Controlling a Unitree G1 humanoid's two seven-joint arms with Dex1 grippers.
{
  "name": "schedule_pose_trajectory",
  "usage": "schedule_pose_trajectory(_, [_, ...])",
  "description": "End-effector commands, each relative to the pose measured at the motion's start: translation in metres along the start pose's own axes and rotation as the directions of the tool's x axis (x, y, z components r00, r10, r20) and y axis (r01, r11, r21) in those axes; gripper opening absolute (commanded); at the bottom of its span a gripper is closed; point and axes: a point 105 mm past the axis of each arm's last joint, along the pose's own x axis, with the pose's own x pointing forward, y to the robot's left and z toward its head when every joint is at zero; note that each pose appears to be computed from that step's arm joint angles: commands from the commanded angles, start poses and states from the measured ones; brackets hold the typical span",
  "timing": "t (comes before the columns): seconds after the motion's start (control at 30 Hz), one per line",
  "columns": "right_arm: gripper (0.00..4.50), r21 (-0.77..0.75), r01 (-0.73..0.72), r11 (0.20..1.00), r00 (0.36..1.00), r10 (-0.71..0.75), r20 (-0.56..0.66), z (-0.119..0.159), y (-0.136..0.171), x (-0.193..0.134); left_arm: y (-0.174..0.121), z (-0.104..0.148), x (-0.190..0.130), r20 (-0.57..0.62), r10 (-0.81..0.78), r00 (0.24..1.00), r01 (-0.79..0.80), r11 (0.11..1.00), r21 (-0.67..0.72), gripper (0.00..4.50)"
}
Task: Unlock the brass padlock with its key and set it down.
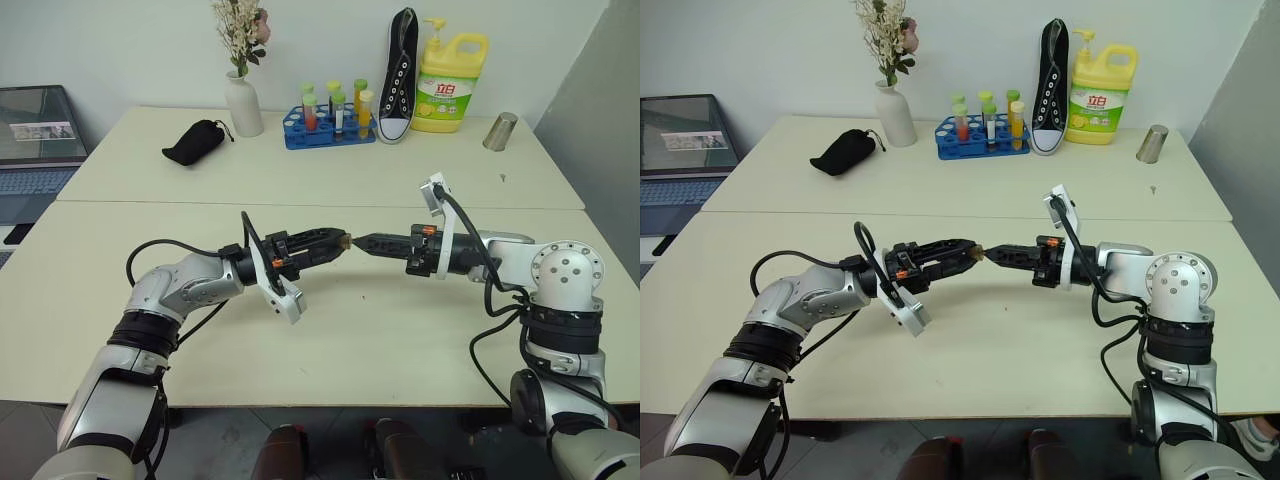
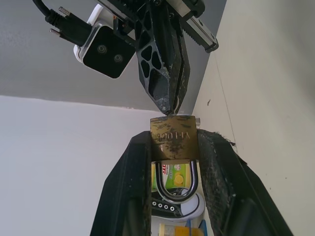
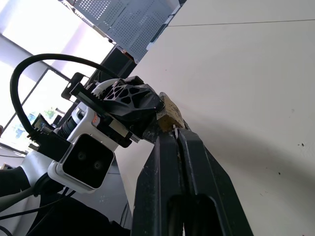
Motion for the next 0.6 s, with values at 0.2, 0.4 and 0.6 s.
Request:
schedule_pose_trajectory(0.2, [0.0, -0.026, -0.093, 0.995, 0.995, 0.094, 0.026, 0.012, 0.022, 0.0, 0.003, 0.003, 0.003, 0.022, 0.001, 1.0, -0.001, 1.0, 0.029, 0.96])
schedule_pose_trajectory(0.4, [0.0, -0.198, -0.031, 0.98, 0.999, 0.036, 0.021, 0.009, 0.022, 0.001, 0.002, 0.001, 0.001, 0.011, 0.002, 1.0, -0.002, 1.0, 0.018, 0.96])
schedule_pose_trajectory(0.6, [1.86, -0.499, 0.016, 0.866, 1.0, -0.023, -0.008, -0.001, 0.026, -0.015, 0.002, 0.0, 0.0, 0.001, 0.006, 1.0, -0.006, 1.0, 0.006, 0.96])
